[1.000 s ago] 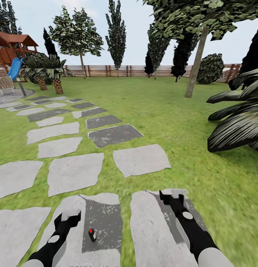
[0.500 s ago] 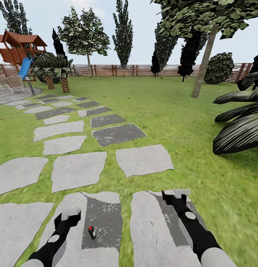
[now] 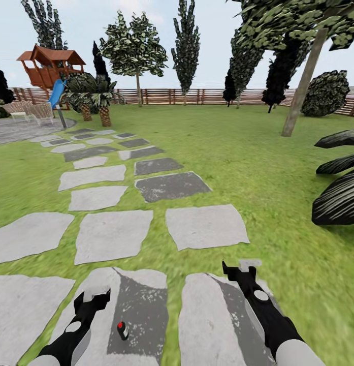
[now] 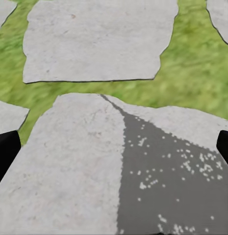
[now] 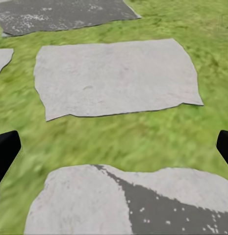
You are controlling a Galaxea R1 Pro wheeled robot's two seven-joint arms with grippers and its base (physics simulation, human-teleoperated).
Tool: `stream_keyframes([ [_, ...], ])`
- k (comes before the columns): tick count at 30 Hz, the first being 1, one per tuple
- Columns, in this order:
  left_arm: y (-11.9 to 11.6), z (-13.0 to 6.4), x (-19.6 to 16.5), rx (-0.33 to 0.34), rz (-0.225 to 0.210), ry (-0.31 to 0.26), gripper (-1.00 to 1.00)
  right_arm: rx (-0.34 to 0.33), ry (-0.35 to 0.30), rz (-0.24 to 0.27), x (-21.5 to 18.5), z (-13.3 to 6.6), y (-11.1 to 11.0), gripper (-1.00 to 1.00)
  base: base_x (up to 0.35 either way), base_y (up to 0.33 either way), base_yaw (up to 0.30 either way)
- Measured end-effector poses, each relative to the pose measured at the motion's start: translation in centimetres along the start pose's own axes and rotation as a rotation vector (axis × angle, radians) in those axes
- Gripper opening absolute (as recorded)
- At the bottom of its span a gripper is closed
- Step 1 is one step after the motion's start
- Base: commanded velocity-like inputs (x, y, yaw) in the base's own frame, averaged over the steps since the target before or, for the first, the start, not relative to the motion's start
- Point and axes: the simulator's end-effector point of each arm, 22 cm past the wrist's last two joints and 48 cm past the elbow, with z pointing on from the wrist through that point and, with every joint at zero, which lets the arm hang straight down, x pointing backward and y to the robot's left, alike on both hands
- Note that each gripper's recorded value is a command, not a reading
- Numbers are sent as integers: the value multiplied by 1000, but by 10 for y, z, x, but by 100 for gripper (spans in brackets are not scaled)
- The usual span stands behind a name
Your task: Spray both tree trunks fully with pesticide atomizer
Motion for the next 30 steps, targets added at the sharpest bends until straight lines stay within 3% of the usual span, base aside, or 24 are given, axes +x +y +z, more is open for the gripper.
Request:
stream_keyframes([
  [14, -2, 0, 0, 9, 7, 0, 100, -3, 0, 0, 0, 0, 0, 100, 38, -43, 10],
  [30, -5, 12, 36, 16, 17, 7, 100, -4, 2, -2, 36, 8, 1, 100, 0, 0, 0],
])
